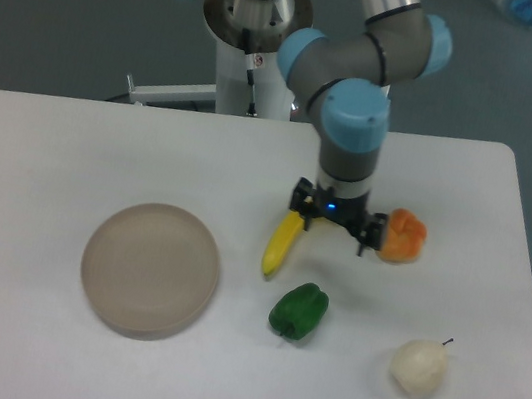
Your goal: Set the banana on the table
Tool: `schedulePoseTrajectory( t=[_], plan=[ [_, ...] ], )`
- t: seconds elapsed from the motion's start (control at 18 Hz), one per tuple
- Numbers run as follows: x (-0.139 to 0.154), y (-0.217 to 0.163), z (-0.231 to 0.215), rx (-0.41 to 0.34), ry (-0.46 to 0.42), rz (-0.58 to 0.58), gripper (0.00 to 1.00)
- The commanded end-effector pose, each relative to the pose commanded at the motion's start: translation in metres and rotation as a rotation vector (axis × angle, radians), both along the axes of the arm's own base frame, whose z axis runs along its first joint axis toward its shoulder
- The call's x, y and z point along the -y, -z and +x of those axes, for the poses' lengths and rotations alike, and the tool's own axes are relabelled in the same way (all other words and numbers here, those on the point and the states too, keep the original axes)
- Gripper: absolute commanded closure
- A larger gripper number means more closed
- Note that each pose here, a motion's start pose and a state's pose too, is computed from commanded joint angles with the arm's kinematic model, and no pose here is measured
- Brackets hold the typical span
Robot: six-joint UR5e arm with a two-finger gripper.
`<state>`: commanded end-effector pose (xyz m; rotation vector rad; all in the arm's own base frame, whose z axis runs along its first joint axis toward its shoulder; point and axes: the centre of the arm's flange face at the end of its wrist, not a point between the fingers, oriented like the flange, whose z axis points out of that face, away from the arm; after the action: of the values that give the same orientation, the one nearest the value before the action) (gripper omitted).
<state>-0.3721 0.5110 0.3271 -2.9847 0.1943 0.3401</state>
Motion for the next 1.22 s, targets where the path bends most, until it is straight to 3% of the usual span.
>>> schedulePoseTrajectory(
  t=[0.17, 0.39, 0.61, 0.94, 1.22],
  plan=[
    [0.001, -0.016, -0.04, -0.047, 0.069, 0.006, 0.0],
    [0.019, -0.024, -0.096, -0.083, 0.075, 0.001, 0.0],
    [0.033, -0.036, -0.144, -0.138, 0.176, -0.024, 0.0],
    [0.064, -0.04, -0.182, -0.174, 0.324, -0.062, 0.0],
    [0.061, -0.032, -0.186, -0.17, 0.337, -0.07, 0.0]
  ],
)
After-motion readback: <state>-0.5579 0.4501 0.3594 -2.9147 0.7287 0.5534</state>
